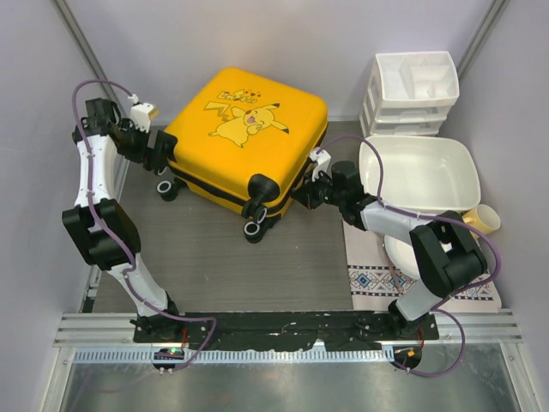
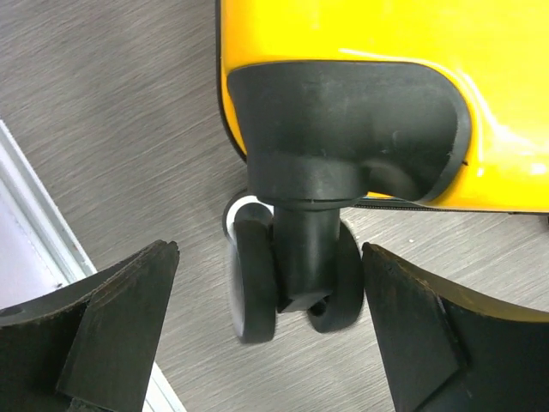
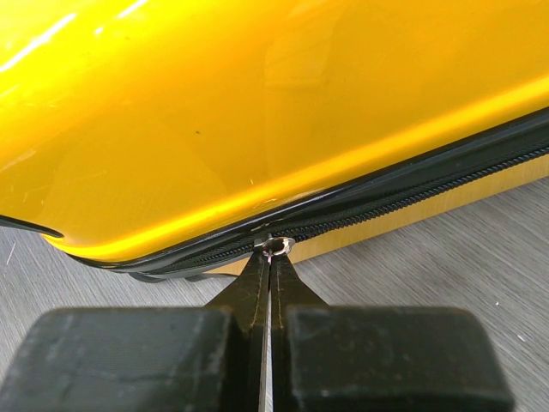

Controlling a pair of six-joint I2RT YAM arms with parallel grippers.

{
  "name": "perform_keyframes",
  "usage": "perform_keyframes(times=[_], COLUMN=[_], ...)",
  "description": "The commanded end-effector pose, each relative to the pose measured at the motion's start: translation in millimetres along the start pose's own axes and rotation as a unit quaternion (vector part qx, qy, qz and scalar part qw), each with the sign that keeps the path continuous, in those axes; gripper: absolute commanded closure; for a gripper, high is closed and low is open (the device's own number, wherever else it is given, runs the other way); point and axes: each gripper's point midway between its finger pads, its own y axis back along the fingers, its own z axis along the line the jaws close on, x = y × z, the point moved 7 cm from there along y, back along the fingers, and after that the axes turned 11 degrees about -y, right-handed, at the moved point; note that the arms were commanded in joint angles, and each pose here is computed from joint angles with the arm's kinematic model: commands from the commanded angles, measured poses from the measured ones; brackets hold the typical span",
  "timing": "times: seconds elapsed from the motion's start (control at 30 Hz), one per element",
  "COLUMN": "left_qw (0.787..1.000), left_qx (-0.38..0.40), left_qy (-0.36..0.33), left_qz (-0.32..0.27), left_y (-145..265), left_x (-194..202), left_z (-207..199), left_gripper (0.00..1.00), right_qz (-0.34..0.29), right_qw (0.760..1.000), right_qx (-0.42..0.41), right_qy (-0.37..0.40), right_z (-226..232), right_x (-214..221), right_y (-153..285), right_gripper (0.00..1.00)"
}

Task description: Open, take out, and arrange the luggage

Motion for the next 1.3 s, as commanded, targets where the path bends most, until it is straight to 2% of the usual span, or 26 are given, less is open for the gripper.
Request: perform_keyframes(times=[0.0, 0.07, 0.23, 0.3, 0.4, 0.43, 0.5, 0.53, 0.6, 0.7, 0.73, 0.9, 0.97, 1.1, 1.27], left_qw=[0.999, 0.999, 0.999, 0.999, 1.0, 1.0, 1.0, 0.999, 0.999, 0.998, 0.998, 0.988, 0.984, 0.969, 0.955], left_qx=[0.025, 0.025, 0.012, 0.008, 0.011, 0.012, 0.013, 0.017, 0.026, 0.028, 0.024, 0.027, 0.02, 0.02, 0.019], left_qy=[-0.008, -0.006, -0.027, -0.027, -0.017, -0.009, -0.004, 0.002, 0.016, 0.042, 0.05, 0.15, 0.172, 0.245, 0.291], left_qz=[-0.028, -0.025, -0.033, -0.028, -0.018, -0.019, -0.026, -0.027, -0.032, -0.028, -0.029, -0.024, -0.029, -0.038, -0.047], left_y=[-4, -9, -3, -2, -1, 0, 2, 5, 8, 14, 16, 9, 10, 9, 13], left_x=[-3, 2, 3, 4, 6, 6, 6, 10, 14, 30, 37, 62, 64, 69, 71], left_z=[-3, -4, -8, -7, -9, -11, -15, -22, -33, -55, -65, -92, -97, -112, -124], left_gripper=[0.1, 0.12, 0.09, 0.16, 0.39, 0.53, 0.7, 0.87, 1.0, 1.0, 1.0, 1.0, 1.0, 1.0, 1.0], right_qz=[-0.055, -0.058, -0.057, -0.054, -0.054, -0.054, -0.062, -0.069, -0.08, -0.102, -0.124, -0.135, -0.122, -0.083, -0.042], right_qw=[0.998, 0.998, 0.998, 0.998, 0.998, 0.998, 0.997, 0.997, 0.996, 0.994, 0.991, 0.988, 0.99, 0.995, 0.998], right_qx=[-0.011, -0.011, -0.015, -0.016, -0.014, -0.013, -0.009, -0.008, -0.002, -0.008, -0.016, -0.029, -0.03, -0.033, -0.04], right_qy=[0.032, 0.033, 0.036, 0.035, 0.036, 0.035, 0.034, 0.035, 0.038, 0.046, 0.054, 0.064, 0.06, 0.037, 0.018], right_z=[8, 7, 7, 7, 5, 4, 2, 2, -3, -6, -3, -3, -2, 7, 24], right_x=[-26, -28, -30, -29, -29, -29, -32, -36, -40, -55, -73, -97, -89, -43, 6], right_y=[1, -1, -4, -5, -8, -10, -14, -16, -25, -42, -48, -64, -56, -15, 9], right_gripper=[0.99, 0.99, 0.99, 0.99, 0.99, 0.99, 0.99, 0.99, 0.99, 0.99, 0.99, 0.99, 0.99, 0.99, 0.99])
